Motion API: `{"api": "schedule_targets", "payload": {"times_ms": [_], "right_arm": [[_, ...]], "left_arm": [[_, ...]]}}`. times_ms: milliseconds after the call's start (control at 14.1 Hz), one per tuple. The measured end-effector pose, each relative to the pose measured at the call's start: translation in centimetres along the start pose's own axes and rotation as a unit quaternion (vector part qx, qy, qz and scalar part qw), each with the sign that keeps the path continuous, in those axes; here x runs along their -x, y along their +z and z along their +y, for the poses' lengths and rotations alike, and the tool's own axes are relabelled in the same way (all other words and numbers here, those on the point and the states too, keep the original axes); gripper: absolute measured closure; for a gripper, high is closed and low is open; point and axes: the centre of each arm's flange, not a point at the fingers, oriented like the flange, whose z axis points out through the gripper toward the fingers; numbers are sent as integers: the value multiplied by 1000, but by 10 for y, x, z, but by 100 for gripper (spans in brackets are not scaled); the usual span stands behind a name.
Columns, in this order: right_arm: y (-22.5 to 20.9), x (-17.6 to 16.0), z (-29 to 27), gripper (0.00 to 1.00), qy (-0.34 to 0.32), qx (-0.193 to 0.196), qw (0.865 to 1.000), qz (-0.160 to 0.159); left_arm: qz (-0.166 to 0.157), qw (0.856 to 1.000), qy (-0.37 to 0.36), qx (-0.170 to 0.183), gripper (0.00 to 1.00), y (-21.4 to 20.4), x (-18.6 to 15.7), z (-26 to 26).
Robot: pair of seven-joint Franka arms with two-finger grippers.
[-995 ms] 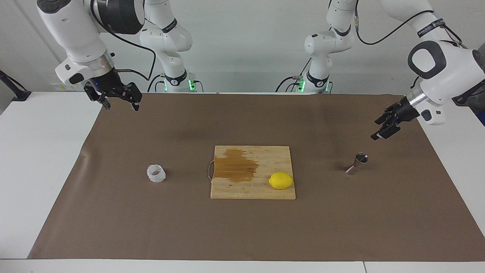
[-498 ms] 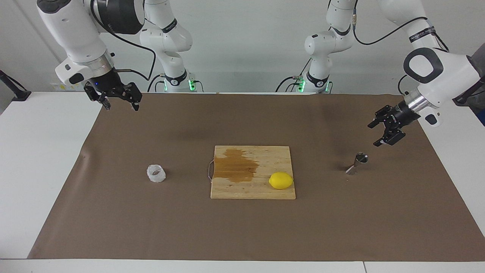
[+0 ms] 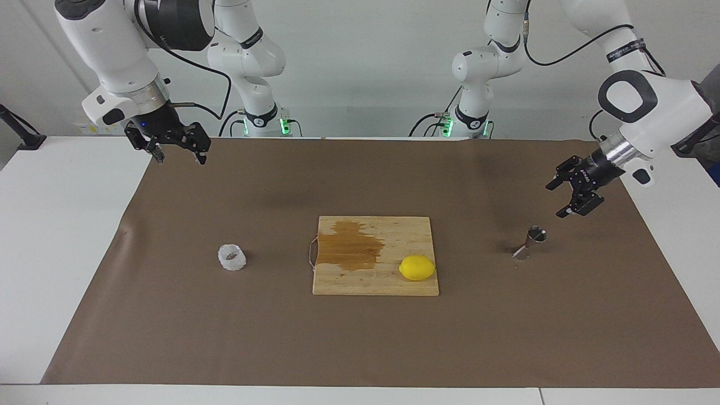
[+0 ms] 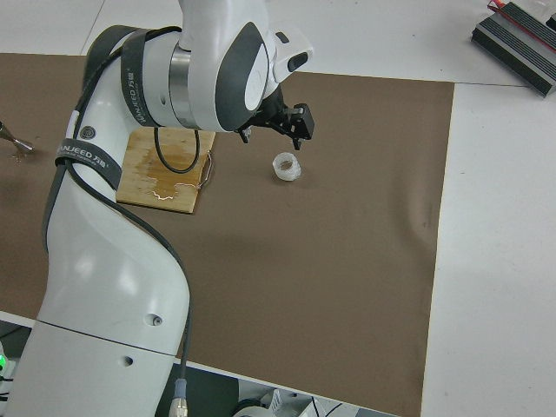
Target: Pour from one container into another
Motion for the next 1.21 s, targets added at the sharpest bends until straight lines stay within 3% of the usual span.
{"api": "schedule_targets", "payload": {"times_ms": [284, 640, 995, 1209], "right_arm": [[0, 0, 0, 0, 0, 0, 1000, 0], [0, 0, 0, 0, 0, 0, 1000, 0], [0, 0, 0, 0, 0, 0, 1000, 0], [0, 0, 0, 0, 0, 0, 1000, 0]], "left_arm": [[-32, 993, -105, 37, 0, 8, -17, 2], [-64, 973, -206, 83, 0, 32, -53, -8], [-76, 972, -208, 73, 0, 58, -30, -29], [-74, 969, -216, 91, 0, 73, -25, -42]]}}
